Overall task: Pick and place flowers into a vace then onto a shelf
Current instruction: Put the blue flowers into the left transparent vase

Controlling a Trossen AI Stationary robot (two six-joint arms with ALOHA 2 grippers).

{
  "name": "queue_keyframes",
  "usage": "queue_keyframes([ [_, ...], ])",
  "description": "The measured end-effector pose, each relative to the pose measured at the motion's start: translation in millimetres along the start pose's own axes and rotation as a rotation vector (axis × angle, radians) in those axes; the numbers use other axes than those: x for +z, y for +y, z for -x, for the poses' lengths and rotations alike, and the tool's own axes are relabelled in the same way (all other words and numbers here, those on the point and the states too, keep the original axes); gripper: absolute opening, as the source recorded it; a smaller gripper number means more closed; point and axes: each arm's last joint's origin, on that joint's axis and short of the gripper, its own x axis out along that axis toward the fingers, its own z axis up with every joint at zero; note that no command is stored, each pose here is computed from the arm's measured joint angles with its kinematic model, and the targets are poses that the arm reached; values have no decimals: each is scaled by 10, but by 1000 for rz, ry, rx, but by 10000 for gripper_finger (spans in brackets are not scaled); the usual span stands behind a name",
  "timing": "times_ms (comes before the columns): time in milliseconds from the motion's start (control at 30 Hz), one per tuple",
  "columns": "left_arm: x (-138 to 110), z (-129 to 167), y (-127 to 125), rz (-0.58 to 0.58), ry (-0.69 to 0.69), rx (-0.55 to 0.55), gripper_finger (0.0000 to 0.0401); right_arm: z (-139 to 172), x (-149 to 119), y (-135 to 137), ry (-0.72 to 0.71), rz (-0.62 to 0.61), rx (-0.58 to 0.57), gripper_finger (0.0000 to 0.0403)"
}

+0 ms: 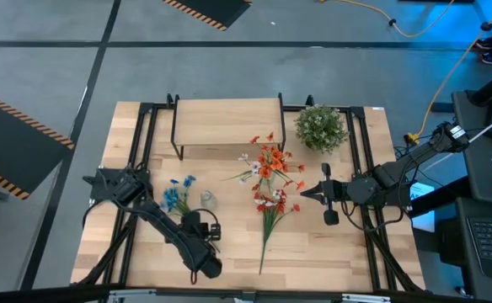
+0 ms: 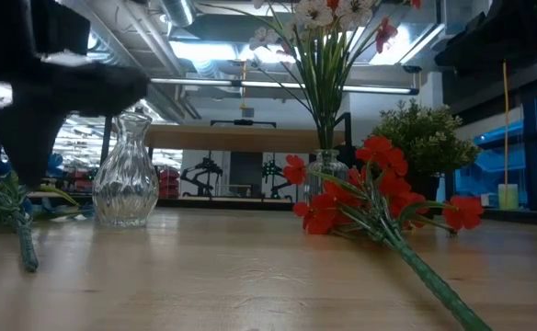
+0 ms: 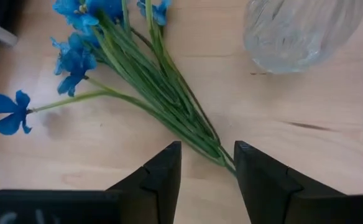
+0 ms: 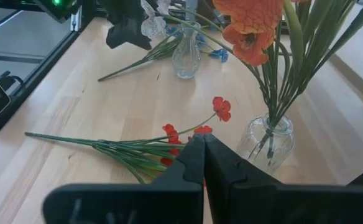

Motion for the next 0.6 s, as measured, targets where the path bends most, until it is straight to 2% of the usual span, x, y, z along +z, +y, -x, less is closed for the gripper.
queue_keyframes([
  [600,-198,-279,-53,-27,-47,100,141,0,0,0,0,0,1,4],
])
